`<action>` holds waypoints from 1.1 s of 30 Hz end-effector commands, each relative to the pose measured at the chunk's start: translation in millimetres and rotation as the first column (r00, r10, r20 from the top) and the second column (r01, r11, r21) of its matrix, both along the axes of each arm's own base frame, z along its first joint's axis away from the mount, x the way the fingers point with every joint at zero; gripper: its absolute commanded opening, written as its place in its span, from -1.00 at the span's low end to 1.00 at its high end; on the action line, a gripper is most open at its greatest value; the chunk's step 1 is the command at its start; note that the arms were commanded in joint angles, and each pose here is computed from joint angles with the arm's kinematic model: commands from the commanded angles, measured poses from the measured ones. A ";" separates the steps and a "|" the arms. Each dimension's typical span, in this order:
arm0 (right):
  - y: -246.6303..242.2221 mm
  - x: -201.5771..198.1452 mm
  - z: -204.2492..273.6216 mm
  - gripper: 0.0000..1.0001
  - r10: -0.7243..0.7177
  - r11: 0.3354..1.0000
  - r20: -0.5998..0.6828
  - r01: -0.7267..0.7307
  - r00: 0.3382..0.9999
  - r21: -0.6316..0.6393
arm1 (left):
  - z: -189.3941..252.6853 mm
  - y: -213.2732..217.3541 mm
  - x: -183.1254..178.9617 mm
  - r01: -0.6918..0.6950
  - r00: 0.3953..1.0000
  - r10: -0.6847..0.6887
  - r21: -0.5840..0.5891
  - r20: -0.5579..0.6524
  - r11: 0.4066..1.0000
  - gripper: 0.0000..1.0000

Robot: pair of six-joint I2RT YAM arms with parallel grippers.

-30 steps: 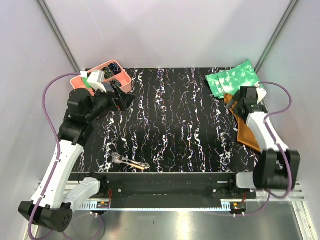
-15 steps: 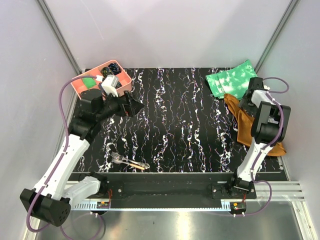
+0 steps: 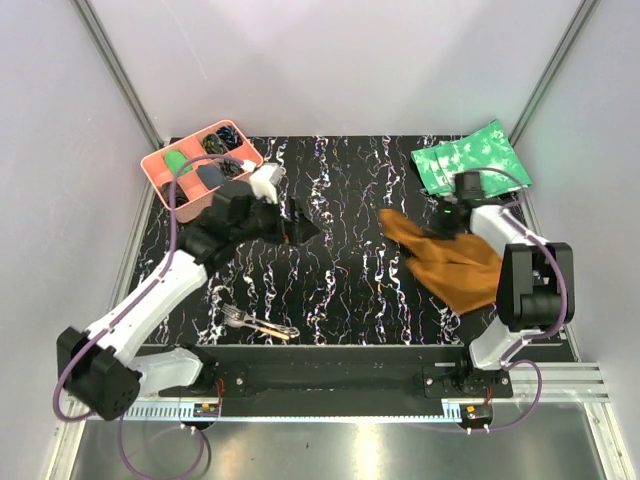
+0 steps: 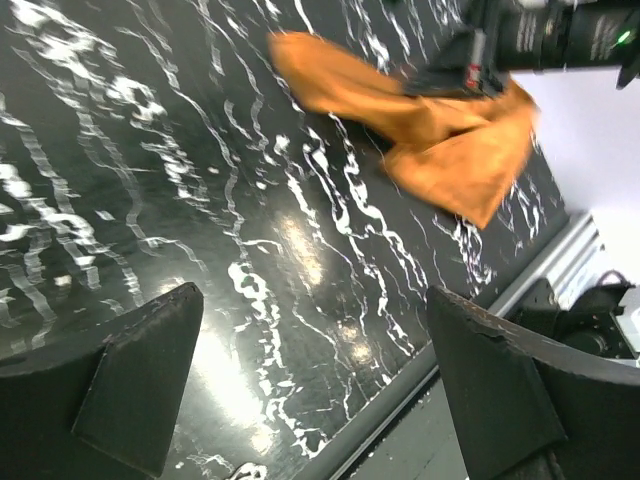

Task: Fold the napkin into a case and place the utensils inside
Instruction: Move the crumpled napkin to the corner of the board.

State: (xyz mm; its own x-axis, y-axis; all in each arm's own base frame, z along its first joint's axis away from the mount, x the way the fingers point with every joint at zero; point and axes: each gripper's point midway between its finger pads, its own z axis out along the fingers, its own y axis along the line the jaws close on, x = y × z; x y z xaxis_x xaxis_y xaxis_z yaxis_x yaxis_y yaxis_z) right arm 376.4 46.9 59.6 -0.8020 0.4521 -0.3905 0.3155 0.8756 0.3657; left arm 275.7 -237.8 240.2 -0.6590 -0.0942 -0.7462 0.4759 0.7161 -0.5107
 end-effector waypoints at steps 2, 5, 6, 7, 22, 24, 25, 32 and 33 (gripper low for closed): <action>146.6 -15.2 65.0 -0.94 0.330 0.870 0.182 -0.373 0.926 0.322 | -17.8 -32.0 16.8 -0.016 1.000 0.016 0.015 0.004 1.000 0.90; 118.7 -10.2 79.5 -0.38 0.249 0.944 0.209 -0.285 0.946 0.165 | -37.6 -46.3 25.5 -0.028 0.999 0.029 0.043 -0.021 0.999 0.91; 101.2 -9.1 79.7 -0.13 0.203 0.970 0.205 -0.225 0.957 0.091 | -37.2 -50.6 29.8 -0.032 0.999 0.033 0.052 -0.016 0.998 0.92; 81.0 -14.8 74.7 0.17 0.154 0.987 0.171 -0.158 0.973 0.011 | -43.8 -54.9 32.6 -0.045 0.999 0.046 0.075 -0.019 0.996 0.92; 1.5 -21.0 24.2 0.38 -0.009 0.976 0.026 0.014 1.000 -0.215 | -143.7 -60.9 72.1 -0.121 0.963 0.210 0.421 -0.171 0.899 0.79; 6.3 -20.0 8.2 0.32 0.019 0.979 -0.010 -0.021 1.000 -0.205 | -159.1 -64.0 60.0 -0.069 0.961 0.175 0.426 -0.213 0.902 0.76; 5.3 -17.8 4.1 0.32 0.020 0.977 -0.013 -0.022 1.000 -0.210 | -162.8 -65.7 56.8 -0.056 0.962 0.163 0.427 -0.220 0.903 0.76; 19.2 -8.9 -13.3 -0.19 0.083 0.979 -0.041 -0.090 0.996 -0.184 | -197.4 -90.2 32.1 0.070 0.943 0.071 0.402 -0.326 0.913 0.74; 23.3 -6.4 -10.9 -0.26 0.098 0.979 -0.028 -0.102 0.995 -0.177 | -201.2 -90.5 30.6 0.073 0.940 0.071 0.398 -0.333 0.914 0.64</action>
State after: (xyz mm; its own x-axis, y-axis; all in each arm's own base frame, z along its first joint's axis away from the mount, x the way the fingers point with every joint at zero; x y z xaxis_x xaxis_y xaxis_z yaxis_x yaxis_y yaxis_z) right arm 342.4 50.5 25.7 -0.8681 0.3341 -0.3671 0.3125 0.9425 0.1186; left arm 316.9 -315.2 54.4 -0.8573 0.1425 -0.4947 0.3007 0.9186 -0.2564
